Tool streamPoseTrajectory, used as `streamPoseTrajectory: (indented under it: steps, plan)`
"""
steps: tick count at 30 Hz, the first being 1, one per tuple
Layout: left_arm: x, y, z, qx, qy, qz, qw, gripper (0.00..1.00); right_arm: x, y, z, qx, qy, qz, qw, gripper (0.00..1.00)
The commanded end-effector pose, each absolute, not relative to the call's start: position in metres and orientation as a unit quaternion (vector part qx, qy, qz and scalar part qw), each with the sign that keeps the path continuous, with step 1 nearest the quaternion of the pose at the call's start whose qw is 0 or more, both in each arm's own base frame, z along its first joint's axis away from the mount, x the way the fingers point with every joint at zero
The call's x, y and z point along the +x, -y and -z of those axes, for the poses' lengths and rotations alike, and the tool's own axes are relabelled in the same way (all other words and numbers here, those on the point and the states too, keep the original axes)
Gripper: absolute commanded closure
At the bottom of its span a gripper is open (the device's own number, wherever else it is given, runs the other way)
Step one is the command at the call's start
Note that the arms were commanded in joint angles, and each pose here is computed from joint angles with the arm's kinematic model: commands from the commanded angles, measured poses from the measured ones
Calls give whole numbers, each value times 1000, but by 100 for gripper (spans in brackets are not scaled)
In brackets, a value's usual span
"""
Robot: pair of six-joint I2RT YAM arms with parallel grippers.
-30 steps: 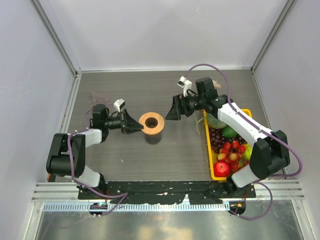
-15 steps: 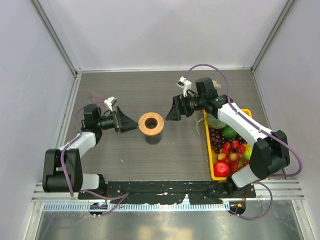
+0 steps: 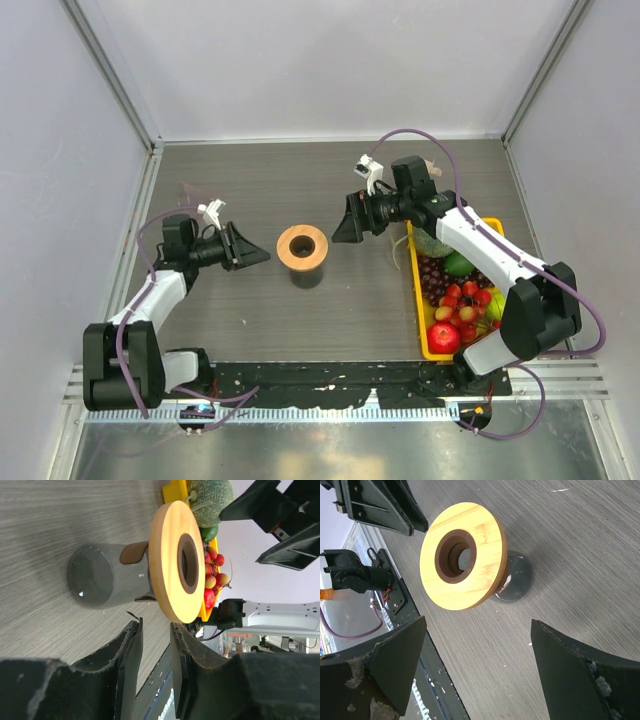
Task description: Place the coffee filter in the dripper
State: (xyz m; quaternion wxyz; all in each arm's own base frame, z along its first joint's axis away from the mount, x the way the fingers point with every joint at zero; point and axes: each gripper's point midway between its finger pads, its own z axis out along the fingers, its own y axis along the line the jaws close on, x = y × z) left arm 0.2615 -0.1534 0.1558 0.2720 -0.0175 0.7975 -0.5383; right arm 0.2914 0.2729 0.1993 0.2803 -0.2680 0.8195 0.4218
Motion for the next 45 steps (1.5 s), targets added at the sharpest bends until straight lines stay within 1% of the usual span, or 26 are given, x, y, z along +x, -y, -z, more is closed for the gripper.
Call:
streamPoseTrajectory:
  steps: [1, 5, 10, 15, 19, 23, 25, 27, 28, 30, 33, 34, 36, 38, 39, 42, 44, 45]
  plan:
    - [270, 161, -163, 8, -797, 536, 279, 65, 287, -273, -222, -284, -800, -430, 308, 8]
    - [264, 177, -166, 33, -790, 549, 271, 66, 288, -274, -220, -284, -800, -430, 306, 8]
    - [267, 181, -166, 36, -788, 554, 267, 69, 289, -275, -219, -283, -801, -432, 303, 8]
    - [267, 187, -168, 48, -782, 563, 263, 70, 288, -275, -218, -283, -801, -433, 300, 8]
    - [265, 192, -171, 58, -778, 569, 260, 72, 289, -275, -217, -283, -802, -433, 300, 8]
    - [263, 193, -170, 59, -778, 570, 256, 70, 289, -275, -216, -282, -803, -432, 299, 8]
    - [262, 189, -169, 54, -782, 566, 256, 60, 289, -275, -217, -283, -802, -431, 300, 8]
    - [265, 179, -172, 44, -782, 561, 267, 45, 289, -273, -218, -284, -802, -428, 303, 8]
    - [268, 171, -176, 40, -782, 555, 280, 42, 288, -273, -221, -287, -800, -428, 307, 8]
    - [274, 147, -189, 52, -782, 523, 335, 36, 287, -272, -224, -289, -799, -426, 311, 8]
    - [275, 109, -200, 58, -813, 429, 390, 27, 288, -269, -230, -293, -798, -417, 322, 8]
    - [283, 89, -203, 58, -827, 377, 414, 23, 288, -269, -232, -295, -796, -416, 325, 8]
    - [286, 56, -201, 59, -858, 294, 416, 19, 288, -269, -235, -296, -795, -417, 328, 8]
    - [300, 18, -200, 68, -873, 207, 437, 14, 288, -269, -236, -295, -795, -416, 330, 8]
    - [306, 3, -197, 69, -874, 181, 445, 12, 288, -268, -235, -295, -795, -415, 330, 8]
    - [327, -27, -194, 67, -876, 144, 456, 9, 288, -268, -233, -295, -796, -415, 328, 8]
    - [345, -44, -189, 55, -885, 124, 445, 8, 287, -268, -236, -296, -794, -416, 330, 8]
    - [351, -46, -183, 59, -889, 128, 436, 6, 286, -268, -236, -295, -794, -416, 330, 7]
